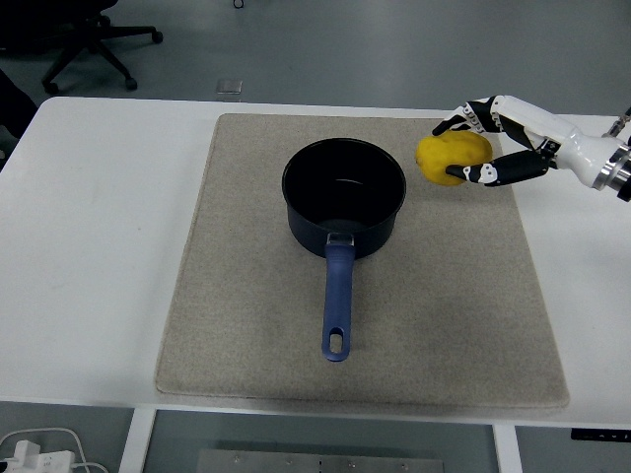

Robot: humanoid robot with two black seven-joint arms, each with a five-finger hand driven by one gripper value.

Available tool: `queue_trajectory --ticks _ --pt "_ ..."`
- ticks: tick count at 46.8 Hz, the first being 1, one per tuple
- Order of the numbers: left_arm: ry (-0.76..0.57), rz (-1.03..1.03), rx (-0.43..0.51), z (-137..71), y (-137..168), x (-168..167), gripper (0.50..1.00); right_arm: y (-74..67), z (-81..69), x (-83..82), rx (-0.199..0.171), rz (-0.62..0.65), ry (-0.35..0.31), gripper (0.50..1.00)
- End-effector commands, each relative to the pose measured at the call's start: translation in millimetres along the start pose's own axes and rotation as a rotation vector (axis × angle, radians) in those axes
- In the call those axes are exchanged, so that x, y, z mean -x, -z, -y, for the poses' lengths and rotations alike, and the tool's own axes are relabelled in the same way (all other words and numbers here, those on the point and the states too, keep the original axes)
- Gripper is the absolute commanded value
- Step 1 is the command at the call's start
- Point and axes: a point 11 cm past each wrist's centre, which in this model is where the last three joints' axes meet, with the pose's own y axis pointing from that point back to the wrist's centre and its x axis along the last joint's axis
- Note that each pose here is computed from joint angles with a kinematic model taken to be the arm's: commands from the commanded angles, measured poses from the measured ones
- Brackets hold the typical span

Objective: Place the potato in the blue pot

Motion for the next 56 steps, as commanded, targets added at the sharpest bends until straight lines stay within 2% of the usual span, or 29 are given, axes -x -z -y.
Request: queue_trajectory --ticks 1,12,18,23,38,43,52,56 --pt "0.000 0.001 0.001 0 0 0 0.996 7.3 6.8 -1.0 -0.018 -0.006 0.003 0.500" --pt "0.000 0.002 0.001 0 0 0 0.996 28.2 34.2 12.6 -0.074 -0.003 0.037 0.500" --pt "0.000 0.001 0.001 0 0 0 0.996 36.5 50.8 22.5 -0.083 0.002 0.052 0.500" --pt "0.000 0.001 0.001 0 0 0 0.996 49.8 65.6 27.1 -0.112 -0.007 0.066 0.500" --pt "0.000 0.002 0.001 0 0 0 0.996 69.0 106.2 42.9 -0.143 -0.045 0.100 0.500" --pt "0.000 0.002 0.001 0 0 0 0.996 69.1 119.6 56.4 -0.133 -0.049 0.124 0.500" --pt "0.000 0.001 -0.001 0 0 0 0.996 71.4 133.0 76.7 -0.137 -0.048 0.161 0.500" --pt "0.000 0.001 0.001 0 0 0 0.996 65.0 138.3 79.9 -0.116 -0.056 0.159 0.500"
